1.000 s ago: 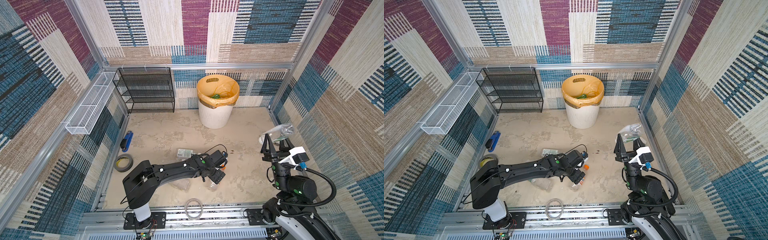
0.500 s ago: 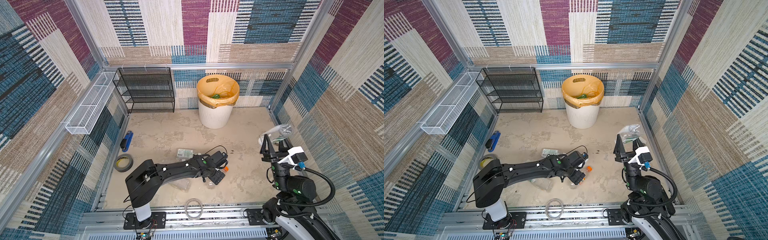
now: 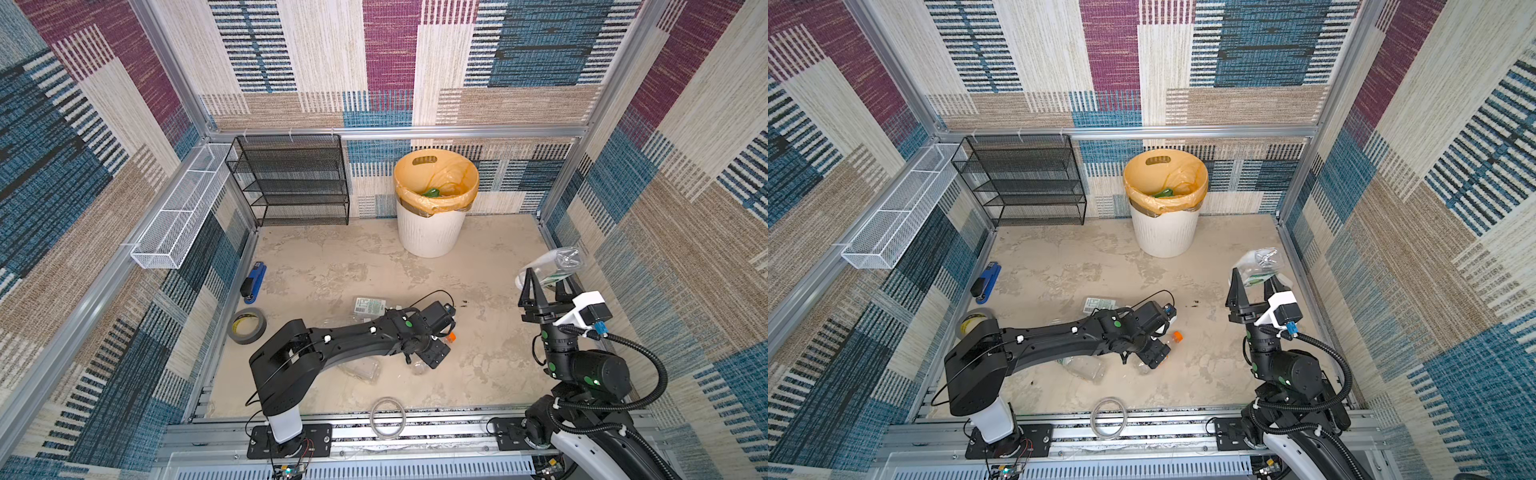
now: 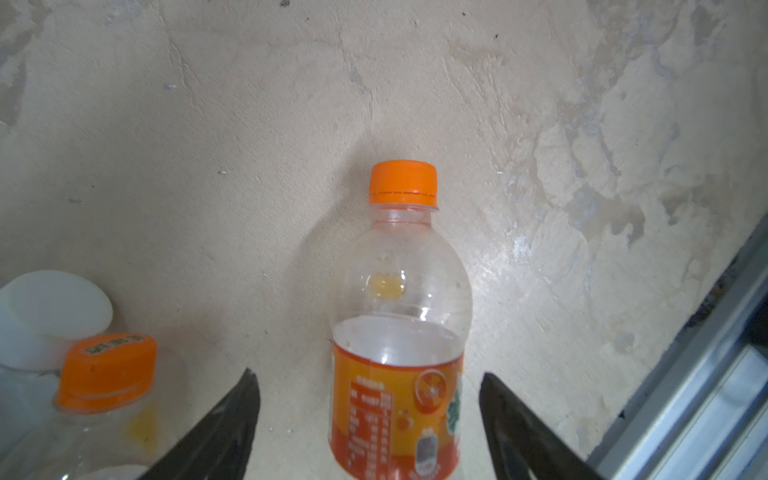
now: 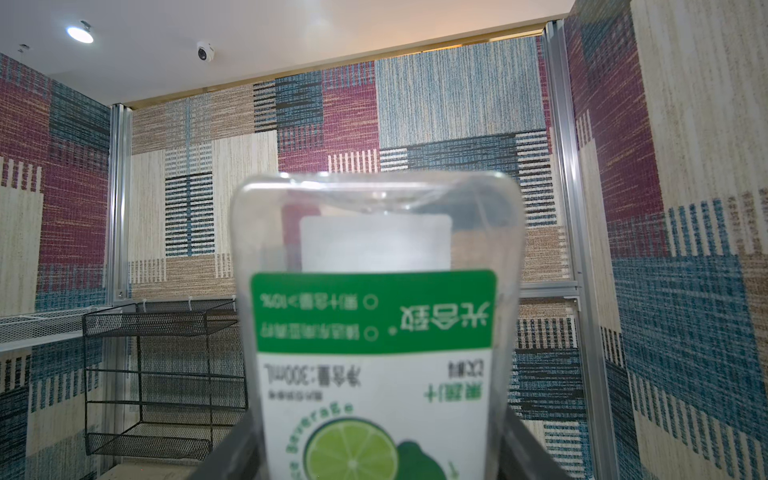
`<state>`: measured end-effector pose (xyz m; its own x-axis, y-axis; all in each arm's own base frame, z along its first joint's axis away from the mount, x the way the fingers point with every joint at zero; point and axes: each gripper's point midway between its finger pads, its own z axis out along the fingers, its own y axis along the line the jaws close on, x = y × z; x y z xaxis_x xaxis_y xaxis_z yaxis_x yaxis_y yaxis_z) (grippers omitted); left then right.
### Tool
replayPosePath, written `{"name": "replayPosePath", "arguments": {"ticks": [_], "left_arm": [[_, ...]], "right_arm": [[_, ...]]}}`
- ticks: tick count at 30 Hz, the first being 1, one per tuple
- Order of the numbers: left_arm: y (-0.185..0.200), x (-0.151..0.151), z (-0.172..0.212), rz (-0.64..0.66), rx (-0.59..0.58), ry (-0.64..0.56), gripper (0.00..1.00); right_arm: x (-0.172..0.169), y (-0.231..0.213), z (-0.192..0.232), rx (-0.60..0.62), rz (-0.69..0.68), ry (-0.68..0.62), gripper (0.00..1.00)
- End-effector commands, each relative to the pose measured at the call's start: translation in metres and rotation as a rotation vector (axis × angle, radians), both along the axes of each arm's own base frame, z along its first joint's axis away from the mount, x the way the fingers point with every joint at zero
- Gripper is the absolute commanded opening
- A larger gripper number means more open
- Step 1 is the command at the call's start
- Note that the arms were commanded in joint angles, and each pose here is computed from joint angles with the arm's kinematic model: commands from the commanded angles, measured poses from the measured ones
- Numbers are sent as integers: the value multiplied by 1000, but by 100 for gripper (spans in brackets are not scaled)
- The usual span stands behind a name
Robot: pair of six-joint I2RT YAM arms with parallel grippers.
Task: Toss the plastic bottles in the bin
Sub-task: 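Lift lime-label bottle with right gripper while left gripper reaches orange-cap bottle, then carry lime-label bottle over the bin and open right gripper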
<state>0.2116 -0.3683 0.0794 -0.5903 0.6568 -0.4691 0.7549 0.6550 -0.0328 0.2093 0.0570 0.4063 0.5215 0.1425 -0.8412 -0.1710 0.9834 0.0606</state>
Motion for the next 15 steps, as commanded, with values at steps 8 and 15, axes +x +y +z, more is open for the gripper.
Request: {"name": "replayPosePath", "arguments": {"ticks": [8,15], "left_arm": [[-3,7,27,3,-54,-64,84],[24,35,123,61,-269,-327,85]], "right_arm": [[0,-1,6,7,-7,-16,64],[4,12,28,-48,8,-64,64]]}}
